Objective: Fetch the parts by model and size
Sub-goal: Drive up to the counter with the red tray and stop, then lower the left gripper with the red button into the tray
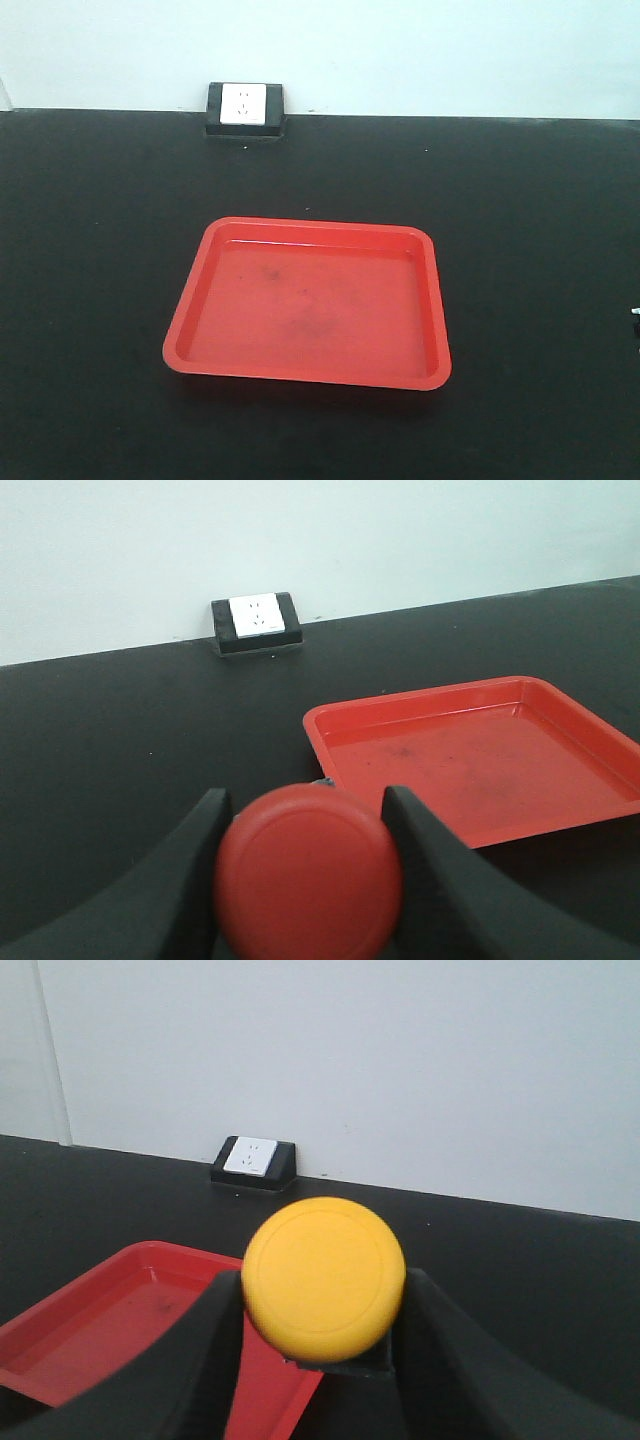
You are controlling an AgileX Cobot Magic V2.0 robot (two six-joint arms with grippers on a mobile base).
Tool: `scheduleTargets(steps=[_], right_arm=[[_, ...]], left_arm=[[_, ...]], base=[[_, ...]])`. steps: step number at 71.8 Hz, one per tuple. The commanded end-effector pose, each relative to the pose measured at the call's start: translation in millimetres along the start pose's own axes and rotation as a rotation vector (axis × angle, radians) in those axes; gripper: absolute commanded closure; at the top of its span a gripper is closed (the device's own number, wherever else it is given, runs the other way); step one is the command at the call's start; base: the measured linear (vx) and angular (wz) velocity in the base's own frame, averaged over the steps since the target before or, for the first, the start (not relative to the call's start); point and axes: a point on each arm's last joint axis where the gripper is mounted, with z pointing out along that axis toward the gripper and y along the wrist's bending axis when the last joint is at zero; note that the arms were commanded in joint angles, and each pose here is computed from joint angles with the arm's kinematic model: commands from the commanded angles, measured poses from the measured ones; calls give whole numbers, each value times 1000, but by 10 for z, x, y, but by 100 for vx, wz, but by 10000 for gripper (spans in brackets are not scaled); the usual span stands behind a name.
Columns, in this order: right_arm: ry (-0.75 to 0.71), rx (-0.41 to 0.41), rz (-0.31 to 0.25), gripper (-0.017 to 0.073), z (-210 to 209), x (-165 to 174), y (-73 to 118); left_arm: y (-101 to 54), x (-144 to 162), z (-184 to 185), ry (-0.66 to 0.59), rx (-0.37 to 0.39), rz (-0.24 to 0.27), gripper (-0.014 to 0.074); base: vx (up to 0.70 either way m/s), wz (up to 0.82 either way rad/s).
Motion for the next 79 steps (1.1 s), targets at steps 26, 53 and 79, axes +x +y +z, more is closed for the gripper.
scheduleTargets(steps=[26,53,79], right_arm=[[-92,2,-14,569,-8,-147,0],[-93,2,-14,569,-8,-148,1],[-93,2,-14,569,-8,-148,1]], left_arm=[[-10,-139,-21,-88,17,1,600],[-18,-160,-21,-110,27,-17,600],[-116,-756,442,5,57,-45,600]], base=[[0,0],[0,0],[0,0]])
